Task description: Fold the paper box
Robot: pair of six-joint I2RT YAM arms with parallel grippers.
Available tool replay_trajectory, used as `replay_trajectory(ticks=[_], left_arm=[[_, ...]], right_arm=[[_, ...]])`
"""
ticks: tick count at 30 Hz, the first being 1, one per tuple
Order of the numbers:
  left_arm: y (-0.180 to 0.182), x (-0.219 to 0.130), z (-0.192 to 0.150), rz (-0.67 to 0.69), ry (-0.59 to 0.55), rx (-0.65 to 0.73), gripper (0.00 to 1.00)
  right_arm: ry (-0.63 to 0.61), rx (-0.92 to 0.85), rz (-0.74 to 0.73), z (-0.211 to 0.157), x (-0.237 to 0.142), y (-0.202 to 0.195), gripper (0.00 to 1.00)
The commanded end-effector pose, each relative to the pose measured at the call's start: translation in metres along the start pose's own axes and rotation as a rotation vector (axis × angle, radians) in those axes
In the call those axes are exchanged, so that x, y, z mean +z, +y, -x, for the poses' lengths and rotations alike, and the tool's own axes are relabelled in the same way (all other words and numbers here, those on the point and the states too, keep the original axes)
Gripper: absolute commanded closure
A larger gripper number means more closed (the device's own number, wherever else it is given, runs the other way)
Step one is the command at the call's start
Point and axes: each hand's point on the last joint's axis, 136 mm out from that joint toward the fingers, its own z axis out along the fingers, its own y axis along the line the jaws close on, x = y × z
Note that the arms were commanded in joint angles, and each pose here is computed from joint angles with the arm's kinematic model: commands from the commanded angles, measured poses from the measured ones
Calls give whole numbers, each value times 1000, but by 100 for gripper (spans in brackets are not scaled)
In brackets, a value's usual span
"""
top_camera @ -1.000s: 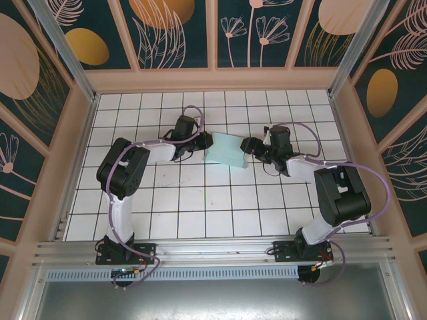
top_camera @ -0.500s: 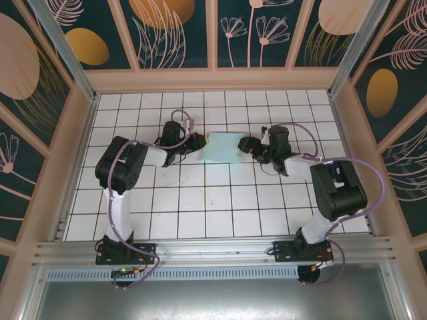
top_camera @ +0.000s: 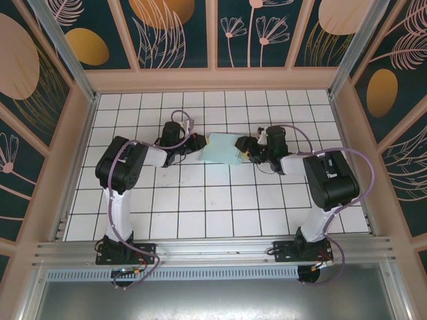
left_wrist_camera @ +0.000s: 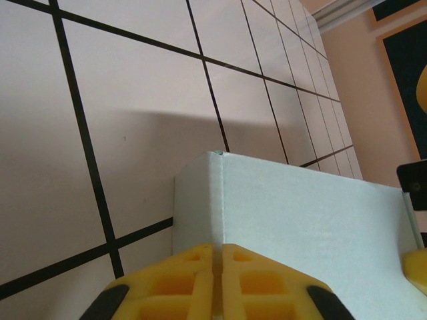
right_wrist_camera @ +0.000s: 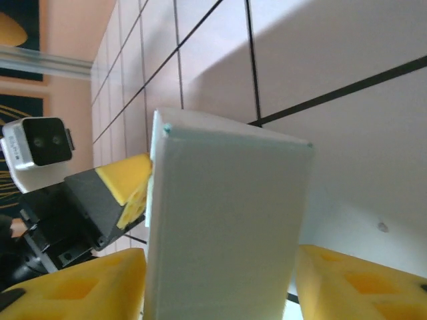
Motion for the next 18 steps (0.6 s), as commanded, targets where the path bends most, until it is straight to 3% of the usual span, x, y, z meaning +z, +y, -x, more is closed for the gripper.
replay_trajectory(ticks=[1, 7, 8, 10, 14, 18], left_arm=[[26, 1, -28, 45, 62, -50, 86], [9, -25, -6, 58, -92, 84, 67], [5, -29, -5, 47, -109, 99, 60], [-20, -39, 1, -33, -159, 165, 40], [-67, -55, 5, -125, -262, 353, 23], [-102, -73, 8, -56, -402, 609, 4]], right_arm=[[-14, -10, 103, 12, 3, 29, 50], [-25, 3, 104, 16, -3, 27, 66], [-29, 3, 103, 17, -4, 27, 68], [-33, 4, 104, 18, -7, 28, 68], [-45, 0, 101, 22, -15, 30, 68], [-69, -13, 80, 29, -27, 30, 68]])
